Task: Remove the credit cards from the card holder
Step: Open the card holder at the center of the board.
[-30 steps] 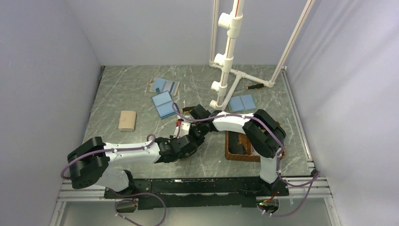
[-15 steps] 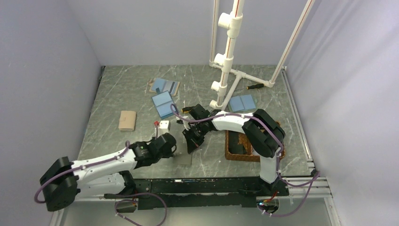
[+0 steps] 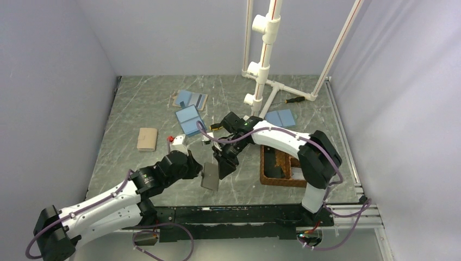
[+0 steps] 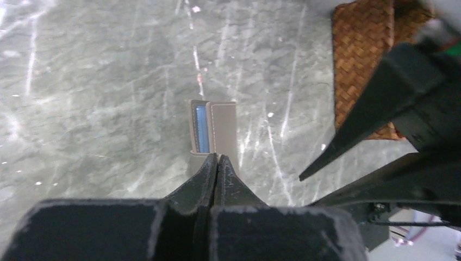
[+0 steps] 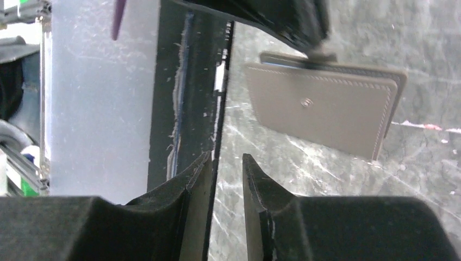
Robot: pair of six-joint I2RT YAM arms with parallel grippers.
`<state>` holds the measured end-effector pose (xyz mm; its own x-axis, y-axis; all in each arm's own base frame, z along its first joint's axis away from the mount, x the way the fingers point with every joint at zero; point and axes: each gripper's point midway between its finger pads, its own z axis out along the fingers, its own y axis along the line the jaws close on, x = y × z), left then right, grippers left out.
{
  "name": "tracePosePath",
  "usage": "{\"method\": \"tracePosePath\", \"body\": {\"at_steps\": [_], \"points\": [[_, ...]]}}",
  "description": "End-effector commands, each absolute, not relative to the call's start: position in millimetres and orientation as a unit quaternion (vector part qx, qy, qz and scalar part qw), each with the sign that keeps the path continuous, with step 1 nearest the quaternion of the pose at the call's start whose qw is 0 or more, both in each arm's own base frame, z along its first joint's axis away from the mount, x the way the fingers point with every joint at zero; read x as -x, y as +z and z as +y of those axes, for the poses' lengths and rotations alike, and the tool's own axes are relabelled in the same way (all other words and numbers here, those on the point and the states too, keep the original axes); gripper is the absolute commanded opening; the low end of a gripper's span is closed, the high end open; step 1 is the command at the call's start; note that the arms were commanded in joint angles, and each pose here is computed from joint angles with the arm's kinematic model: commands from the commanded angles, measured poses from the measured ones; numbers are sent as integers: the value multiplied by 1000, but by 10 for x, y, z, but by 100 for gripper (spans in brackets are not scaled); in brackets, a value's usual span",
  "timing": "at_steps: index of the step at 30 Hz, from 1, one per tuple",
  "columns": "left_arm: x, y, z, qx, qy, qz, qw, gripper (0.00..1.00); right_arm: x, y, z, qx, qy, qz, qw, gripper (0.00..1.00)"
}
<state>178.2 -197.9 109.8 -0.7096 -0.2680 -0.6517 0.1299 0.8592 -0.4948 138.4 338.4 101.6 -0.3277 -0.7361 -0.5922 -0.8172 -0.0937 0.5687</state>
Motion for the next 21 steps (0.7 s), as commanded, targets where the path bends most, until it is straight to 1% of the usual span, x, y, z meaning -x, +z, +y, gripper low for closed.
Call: {"method": "tracePosePath", "body": {"at_steps": [1, 7, 13, 21], "points": [[-1822, 1469, -2271, 15, -341, 855, 390, 0, -1278, 1469, 3304, 635, 492, 589, 87, 30], [-1807, 1690, -2518, -19, -390, 836, 385, 0, -1365, 1601, 3175, 648, 478, 581, 123, 31], [-1779, 1761, -2791, -54, -427, 829, 358, 0, -1395, 1613, 3137, 649, 471, 582, 133, 31], [-1822, 1668, -2617, -27, -395, 840, 371, 0, -1403, 1623, 3097, 656, 465, 579, 137, 30]]}}
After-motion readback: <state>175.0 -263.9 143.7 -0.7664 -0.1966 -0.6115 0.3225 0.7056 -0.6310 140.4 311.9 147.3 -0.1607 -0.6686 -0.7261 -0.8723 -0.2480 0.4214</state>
